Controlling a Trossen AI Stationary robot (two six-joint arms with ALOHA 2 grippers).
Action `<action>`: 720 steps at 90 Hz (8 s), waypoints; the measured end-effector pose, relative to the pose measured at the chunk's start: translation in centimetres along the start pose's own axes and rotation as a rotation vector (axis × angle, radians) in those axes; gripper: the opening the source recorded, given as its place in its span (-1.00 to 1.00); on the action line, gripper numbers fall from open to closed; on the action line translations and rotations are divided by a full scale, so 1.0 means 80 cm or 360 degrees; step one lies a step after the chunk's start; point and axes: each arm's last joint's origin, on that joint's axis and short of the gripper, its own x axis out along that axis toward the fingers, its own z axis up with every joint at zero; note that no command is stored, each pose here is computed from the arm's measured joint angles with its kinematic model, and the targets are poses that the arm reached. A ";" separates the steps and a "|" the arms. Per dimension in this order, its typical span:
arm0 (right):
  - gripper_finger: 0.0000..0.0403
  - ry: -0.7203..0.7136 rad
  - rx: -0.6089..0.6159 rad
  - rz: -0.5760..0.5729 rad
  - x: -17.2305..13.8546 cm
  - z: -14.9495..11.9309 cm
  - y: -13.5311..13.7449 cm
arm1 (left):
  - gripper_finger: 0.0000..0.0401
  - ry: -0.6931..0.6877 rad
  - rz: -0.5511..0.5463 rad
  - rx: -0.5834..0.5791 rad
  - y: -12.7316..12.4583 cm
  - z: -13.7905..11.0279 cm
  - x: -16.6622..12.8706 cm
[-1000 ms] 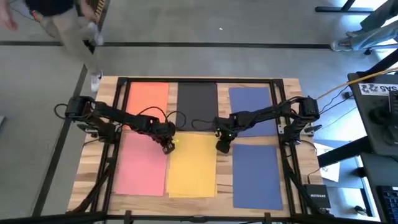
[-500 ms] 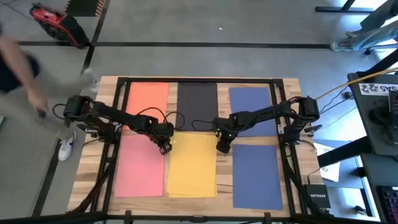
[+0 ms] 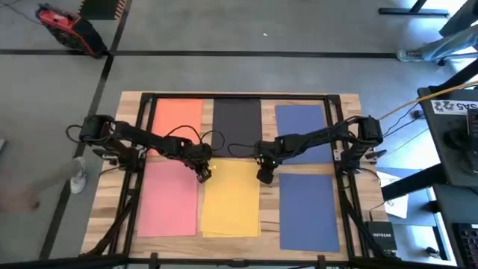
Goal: Organize paper
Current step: Stack the yellow color paper on top of the other yellow color paper
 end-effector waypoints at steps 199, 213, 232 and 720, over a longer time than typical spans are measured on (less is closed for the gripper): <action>-1.00 0.0028 -0.0033 -0.0032 0.000 -0.001 -0.006 | -1.00 0.0070 -0.0068 -0.0170 0.010 0.010 0.008; -1.00 0.0030 -0.0032 -0.0032 0.000 -0.001 -0.006 | -1.00 0.0072 -0.0067 -0.0195 0.008 0.014 0.006; -1.00 0.0066 -0.0026 -0.0004 -0.001 -0.004 -0.006 | -1.00 0.0118 -0.0075 -0.0131 0.000 0.026 -0.013; -1.00 0.0170 -0.0272 0.0455 0.038 -0.113 0.221 | -1.00 0.0278 -0.0406 0.0420 -0.189 -0.087 0.007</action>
